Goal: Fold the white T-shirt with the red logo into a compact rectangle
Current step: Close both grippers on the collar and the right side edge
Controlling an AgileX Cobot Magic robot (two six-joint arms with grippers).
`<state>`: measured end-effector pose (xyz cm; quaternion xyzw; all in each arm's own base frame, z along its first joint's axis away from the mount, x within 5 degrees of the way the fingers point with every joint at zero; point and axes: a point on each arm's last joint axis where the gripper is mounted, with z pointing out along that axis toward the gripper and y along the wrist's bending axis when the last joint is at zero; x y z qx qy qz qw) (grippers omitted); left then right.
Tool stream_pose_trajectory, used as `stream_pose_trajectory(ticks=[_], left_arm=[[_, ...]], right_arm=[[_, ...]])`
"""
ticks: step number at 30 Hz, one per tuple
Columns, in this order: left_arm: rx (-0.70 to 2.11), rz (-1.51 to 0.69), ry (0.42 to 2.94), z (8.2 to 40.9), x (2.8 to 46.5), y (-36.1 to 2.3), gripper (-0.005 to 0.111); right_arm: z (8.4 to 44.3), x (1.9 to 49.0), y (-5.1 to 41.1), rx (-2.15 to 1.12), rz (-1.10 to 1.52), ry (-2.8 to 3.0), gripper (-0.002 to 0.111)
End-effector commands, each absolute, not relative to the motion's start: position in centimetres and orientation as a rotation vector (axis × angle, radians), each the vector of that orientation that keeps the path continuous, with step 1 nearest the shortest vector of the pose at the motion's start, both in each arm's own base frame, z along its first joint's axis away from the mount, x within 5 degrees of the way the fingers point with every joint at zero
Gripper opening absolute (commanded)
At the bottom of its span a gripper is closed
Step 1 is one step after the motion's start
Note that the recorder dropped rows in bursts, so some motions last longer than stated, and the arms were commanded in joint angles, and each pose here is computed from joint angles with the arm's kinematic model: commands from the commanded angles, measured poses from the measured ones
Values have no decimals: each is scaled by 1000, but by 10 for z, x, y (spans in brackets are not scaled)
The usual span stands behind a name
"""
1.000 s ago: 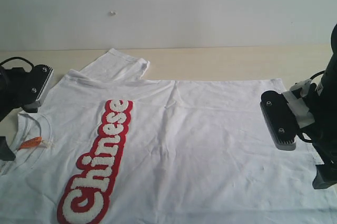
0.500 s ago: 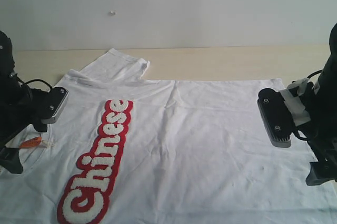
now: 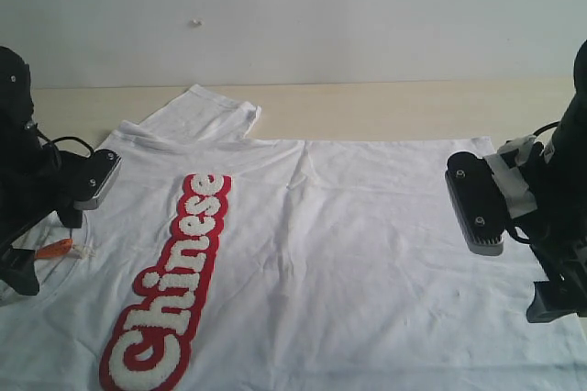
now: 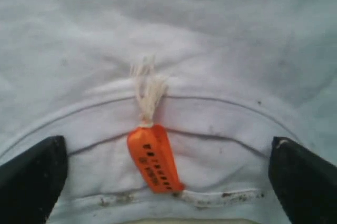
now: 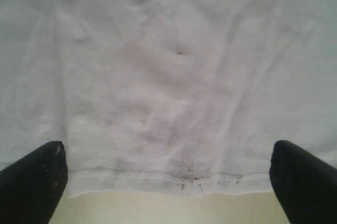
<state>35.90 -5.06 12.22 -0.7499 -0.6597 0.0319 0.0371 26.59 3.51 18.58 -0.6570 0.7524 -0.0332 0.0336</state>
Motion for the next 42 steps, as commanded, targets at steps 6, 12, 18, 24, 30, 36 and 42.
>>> stream_pose_trajectory(ticks=[6, 12, 18, 24, 30, 36, 42], left_arm=[[-2203, 115, -2117, 107, 362, -51, 105], [-2126, 172, -2143, 87, 361, -52, 105], [-2092, 190, -2167, 84, 361, -53, 105], [-2053, 230, -2147, 87, 356, -52, 105], [-2058, 249, -2118, 102, 352, -52, 105], [-2099, 200, -2176, 122, 352, -53, 105], [-2128, 163, -2238, 128, 345, -53, 105]], right_arm=[[174, 271, 34, -2047, -97, 2314, 105], [173, 272, 34, -2035, -105, 2312, 105], [173, 272, 34, -2028, -112, 2308, 105], [174, 276, 34, -1932, -136, 2345, 105], [171, 277, 31, -1984, -165, 2323, 105], [155, 281, 18, -1929, 50, 2327, 101], [136, 285, -6, -1843, 93, 2439, 99]])
